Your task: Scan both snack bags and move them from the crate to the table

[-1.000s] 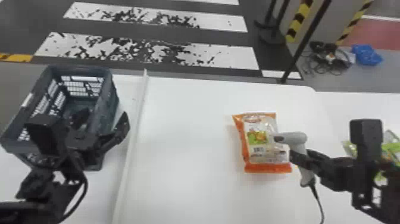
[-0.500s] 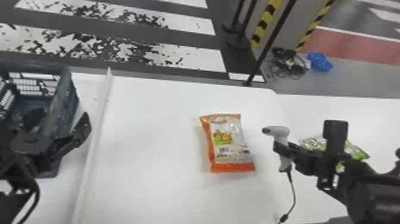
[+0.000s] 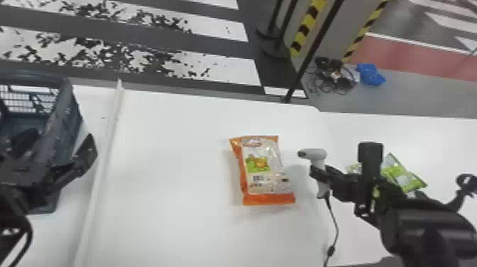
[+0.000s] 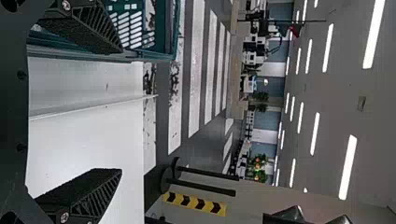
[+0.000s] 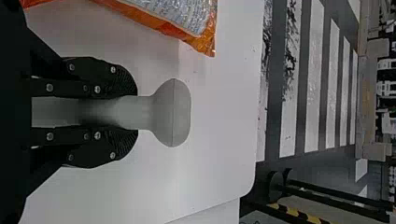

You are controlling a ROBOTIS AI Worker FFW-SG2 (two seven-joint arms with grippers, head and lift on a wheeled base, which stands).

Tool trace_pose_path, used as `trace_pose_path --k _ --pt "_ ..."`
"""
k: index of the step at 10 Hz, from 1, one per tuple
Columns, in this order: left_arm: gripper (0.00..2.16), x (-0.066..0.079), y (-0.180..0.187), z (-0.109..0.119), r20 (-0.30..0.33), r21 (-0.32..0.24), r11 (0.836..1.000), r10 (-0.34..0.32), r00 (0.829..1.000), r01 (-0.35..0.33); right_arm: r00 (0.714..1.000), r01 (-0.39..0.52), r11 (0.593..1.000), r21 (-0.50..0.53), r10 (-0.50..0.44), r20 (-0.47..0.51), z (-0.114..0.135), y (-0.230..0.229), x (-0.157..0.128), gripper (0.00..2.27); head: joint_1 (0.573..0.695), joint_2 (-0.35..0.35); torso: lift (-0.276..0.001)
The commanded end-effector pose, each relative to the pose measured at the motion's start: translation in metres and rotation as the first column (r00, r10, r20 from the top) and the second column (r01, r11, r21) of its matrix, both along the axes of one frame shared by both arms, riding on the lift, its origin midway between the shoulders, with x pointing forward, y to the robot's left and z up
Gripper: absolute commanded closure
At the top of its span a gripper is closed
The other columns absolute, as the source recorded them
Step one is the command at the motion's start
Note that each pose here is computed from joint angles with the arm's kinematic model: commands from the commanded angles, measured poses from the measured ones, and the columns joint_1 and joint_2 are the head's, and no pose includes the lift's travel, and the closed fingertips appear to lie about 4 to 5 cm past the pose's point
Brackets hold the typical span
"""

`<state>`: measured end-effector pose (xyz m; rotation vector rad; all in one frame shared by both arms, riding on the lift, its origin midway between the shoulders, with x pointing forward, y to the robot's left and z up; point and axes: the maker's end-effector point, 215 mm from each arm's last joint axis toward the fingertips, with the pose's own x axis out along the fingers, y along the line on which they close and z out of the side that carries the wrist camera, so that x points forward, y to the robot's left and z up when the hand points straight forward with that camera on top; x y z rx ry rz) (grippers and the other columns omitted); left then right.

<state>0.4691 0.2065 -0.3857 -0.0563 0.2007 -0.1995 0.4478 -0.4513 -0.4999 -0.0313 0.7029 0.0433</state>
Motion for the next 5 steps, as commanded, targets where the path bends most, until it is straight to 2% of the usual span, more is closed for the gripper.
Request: trace_pose_path --k 1,4,5 --pt "0.09 0.000 0.001 0.001 0.002 0.001 1.000 0.001 1.000 -0.001 1.000 -0.011 1.000 -0.011 0.011 -0.006 -0.011 0.002 0.006 2.25 0.695 -0.291 -0.088" --pt "0.09 0.000 0.000 0.000 0.000 0.000 1.000 -0.002 1.000 0.002 1.000 -0.025 0.999 -0.025 0.024 -0.020 -0.025 0.007 0.008 2.20 0.695 -0.284 -0.088" --pt "0.09 0.000 0.001 0.000 0.000 0.001 1.000 0.000 1.000 0.000 1.000 -0.026 0.999 -0.030 0.026 -0.012 -0.024 0.008 0.010 1.98 0.695 -0.282 -0.088"
